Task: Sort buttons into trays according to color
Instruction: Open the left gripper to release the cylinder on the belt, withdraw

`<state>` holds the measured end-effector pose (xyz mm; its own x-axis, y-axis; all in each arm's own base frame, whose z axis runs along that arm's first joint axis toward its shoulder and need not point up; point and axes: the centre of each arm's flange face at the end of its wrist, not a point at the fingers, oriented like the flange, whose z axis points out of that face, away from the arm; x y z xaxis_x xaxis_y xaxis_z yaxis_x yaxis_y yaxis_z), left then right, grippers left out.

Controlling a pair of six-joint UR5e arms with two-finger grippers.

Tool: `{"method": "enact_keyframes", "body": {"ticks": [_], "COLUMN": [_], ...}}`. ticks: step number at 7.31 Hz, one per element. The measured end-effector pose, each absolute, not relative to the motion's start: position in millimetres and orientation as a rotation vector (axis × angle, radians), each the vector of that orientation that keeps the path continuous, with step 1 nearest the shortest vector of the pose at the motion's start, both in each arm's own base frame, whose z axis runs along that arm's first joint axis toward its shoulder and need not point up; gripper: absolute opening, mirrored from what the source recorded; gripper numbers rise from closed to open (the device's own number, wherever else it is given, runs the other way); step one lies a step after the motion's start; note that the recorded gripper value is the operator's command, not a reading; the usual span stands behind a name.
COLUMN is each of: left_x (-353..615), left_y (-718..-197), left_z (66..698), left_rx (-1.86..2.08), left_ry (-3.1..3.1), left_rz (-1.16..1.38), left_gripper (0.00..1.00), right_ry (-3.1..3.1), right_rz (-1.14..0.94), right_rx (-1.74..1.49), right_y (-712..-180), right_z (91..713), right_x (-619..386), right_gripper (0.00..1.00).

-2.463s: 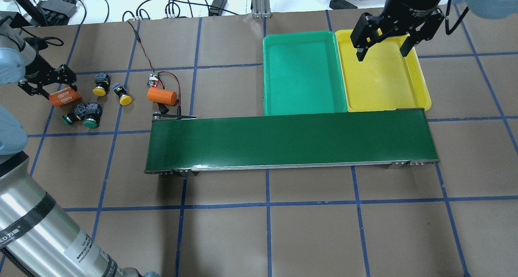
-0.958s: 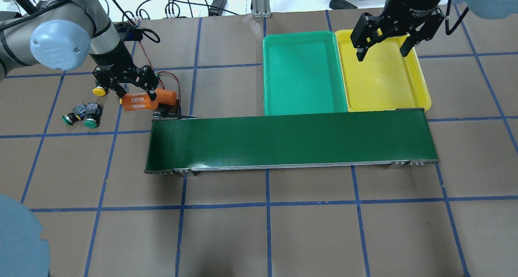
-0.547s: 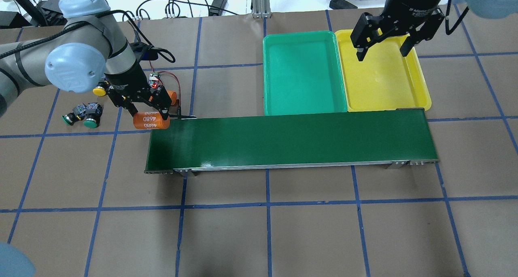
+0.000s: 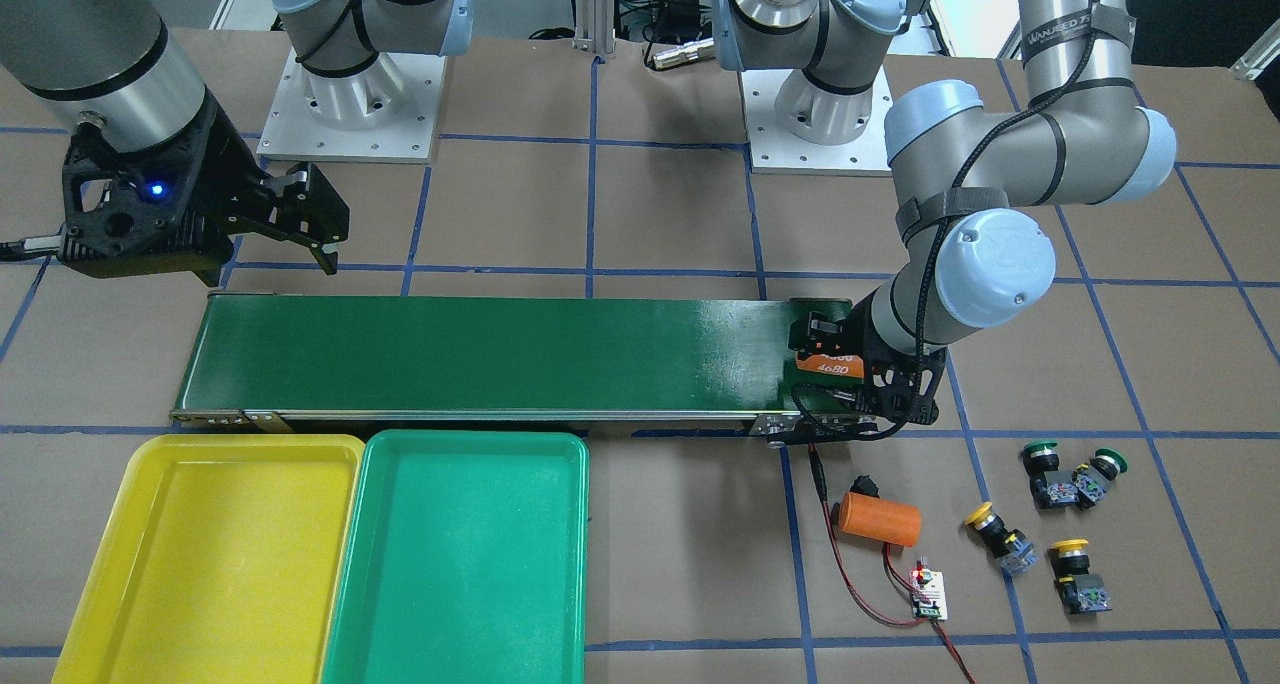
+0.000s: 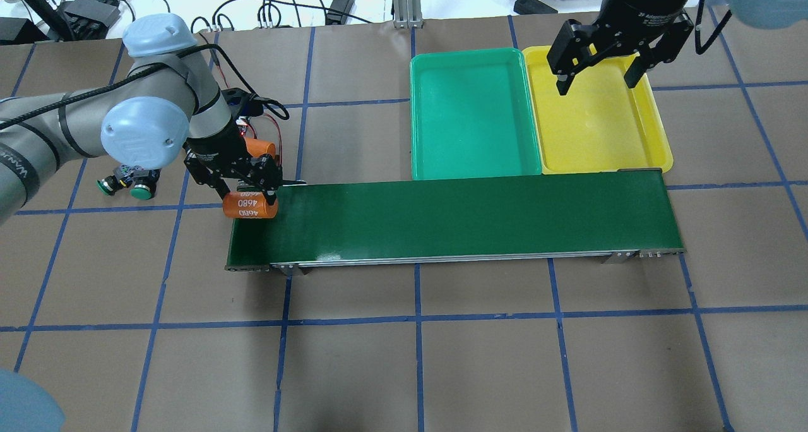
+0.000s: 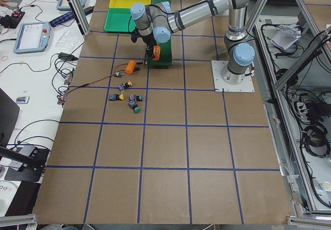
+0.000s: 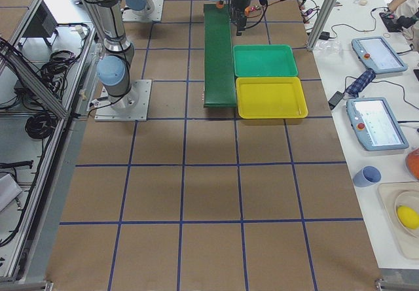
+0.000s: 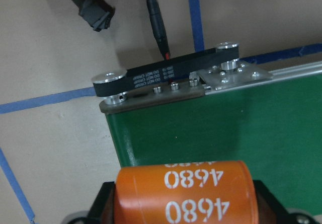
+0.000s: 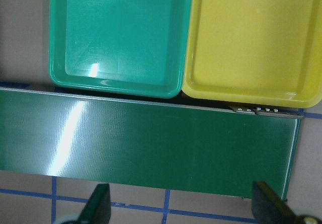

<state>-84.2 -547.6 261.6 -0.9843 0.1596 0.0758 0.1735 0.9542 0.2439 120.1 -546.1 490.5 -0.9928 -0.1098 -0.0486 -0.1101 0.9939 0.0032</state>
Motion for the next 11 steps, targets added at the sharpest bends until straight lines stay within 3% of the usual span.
{"method": "enact_keyframes", "body": {"ticks": [5,7,11], "left_x": [-95.2,-95.1,-67.3], "left_y": [-537.8,-543.5,-618.0], "left_z": [269.2,299.2,332.2], "left_rx": [-0.284,-0.293,-0.271], "left_ry": [-3.051,-3.075,-3.178], "left_rz": [-0.381,-0.288,-0.022], "left_gripper": [1.00,1.00,1.00], "right_ry": [3.088,3.087,3.088], "right_rz": [0.017,0.038,0.044], "right_rx": [-0.170,-0.168,-0.174], "right_y": [-543.4,-537.3,-535.2], "right_z": [488.5,481.2,479.5], "right_x": [119.8,119.3,119.1], "right_gripper": [1.00,1.00,1.00]}}
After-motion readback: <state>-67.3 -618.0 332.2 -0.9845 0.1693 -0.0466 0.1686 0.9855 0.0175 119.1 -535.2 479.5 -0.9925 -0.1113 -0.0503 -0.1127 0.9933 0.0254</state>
